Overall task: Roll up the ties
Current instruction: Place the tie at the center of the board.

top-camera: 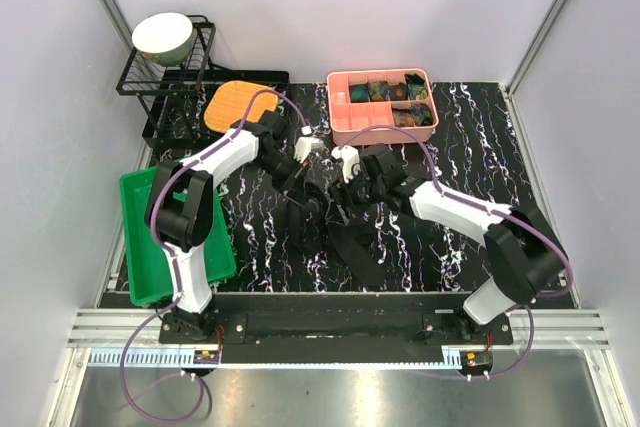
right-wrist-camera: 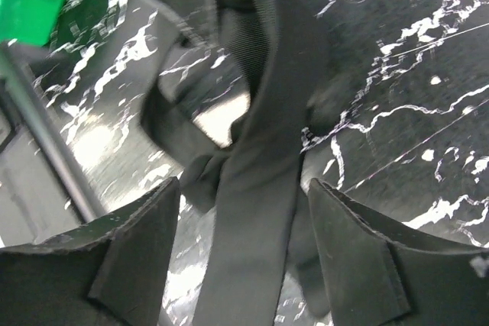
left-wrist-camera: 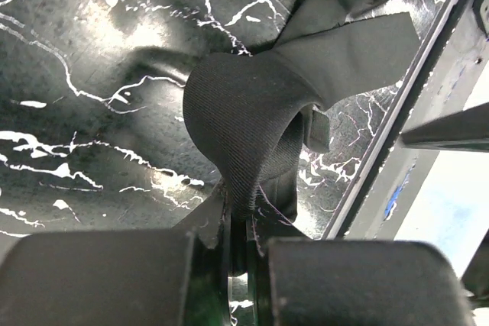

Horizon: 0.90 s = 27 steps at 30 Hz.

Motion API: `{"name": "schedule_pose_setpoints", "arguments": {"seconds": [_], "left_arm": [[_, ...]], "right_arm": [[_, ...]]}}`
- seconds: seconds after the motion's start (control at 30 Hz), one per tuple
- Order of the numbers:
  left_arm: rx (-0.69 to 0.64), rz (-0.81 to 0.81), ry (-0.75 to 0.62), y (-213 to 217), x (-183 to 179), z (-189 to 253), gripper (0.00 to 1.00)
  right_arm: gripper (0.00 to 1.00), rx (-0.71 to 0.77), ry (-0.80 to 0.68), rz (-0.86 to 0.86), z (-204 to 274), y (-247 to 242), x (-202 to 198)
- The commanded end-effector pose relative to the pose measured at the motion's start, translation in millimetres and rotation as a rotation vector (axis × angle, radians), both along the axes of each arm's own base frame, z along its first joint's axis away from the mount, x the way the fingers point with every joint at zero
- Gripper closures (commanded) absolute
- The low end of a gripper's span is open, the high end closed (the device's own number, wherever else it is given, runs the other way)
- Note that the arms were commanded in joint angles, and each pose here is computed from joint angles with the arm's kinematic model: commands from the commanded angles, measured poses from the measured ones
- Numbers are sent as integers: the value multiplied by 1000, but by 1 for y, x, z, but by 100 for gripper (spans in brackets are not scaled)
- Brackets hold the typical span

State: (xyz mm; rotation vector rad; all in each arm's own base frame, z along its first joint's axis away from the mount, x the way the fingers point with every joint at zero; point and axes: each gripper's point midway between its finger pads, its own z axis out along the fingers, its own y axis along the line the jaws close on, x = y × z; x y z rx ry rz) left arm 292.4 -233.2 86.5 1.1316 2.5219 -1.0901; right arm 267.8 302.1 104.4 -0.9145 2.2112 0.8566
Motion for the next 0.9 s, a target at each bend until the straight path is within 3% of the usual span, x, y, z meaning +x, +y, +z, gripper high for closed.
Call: {"name": "schedule_pose_setpoints", "arguments": {"seconds": [0.0, 0.2, 0.63, 0.87], "left_arm": [[-77, 17, -6, -9, 11, 16, 100], [-81, 29, 10, -9, 14, 13, 100], [-87, 49, 34, -5, 13, 8, 100], [-93, 50, 29, 0, 13, 10, 100]], "right_arm": [[29, 31, -41, -89, -4, 15, 28], [39, -21, -35, -137, -29, 17, 40], [31, 48, -39, -167, -25, 35, 50], [64, -75, -76, -174, -48, 21, 60]]}}
